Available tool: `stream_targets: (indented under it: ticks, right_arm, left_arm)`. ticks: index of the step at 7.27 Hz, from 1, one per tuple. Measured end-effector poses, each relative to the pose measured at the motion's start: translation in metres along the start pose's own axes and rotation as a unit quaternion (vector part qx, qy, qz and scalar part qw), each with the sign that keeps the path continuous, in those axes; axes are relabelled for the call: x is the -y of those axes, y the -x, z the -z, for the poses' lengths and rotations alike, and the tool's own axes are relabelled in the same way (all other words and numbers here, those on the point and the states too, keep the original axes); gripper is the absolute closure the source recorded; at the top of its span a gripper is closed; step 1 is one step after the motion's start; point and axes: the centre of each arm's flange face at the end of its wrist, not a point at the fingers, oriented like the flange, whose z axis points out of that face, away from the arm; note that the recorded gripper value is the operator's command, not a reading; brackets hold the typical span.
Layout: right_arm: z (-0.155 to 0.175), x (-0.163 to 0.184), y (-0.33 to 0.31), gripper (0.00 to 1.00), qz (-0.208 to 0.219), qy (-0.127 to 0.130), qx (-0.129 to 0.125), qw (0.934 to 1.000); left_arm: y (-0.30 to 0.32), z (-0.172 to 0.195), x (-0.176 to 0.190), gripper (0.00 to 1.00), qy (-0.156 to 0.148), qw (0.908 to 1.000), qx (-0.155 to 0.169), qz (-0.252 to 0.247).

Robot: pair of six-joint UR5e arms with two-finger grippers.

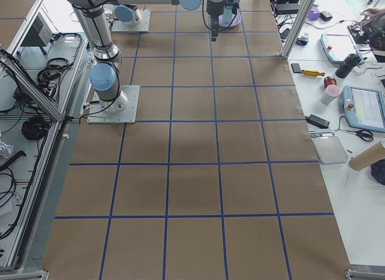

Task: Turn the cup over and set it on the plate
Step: 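Open the left gripper and release the mug on the plate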

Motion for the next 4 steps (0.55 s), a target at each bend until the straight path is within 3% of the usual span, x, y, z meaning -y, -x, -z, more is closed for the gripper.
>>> stream_targets:
  ticks: [2, 4]
  right_arm:
    - [0.000, 0.000, 0.000, 0.00, 0.000, 0.000, 0.000, 1.0000]
    - [0.000, 0.000, 0.000, 0.00, 0.000, 0.000, 0.000, 1.0000]
  left_arm:
    - [-0.015, 0.053, -0.022, 0.00, -0.023, 0.9981, -0.021, 0.053]
    - [-0.038, 0.108, -0.051, 0.00, -0.042, 0.9891, -0.060, 0.127]
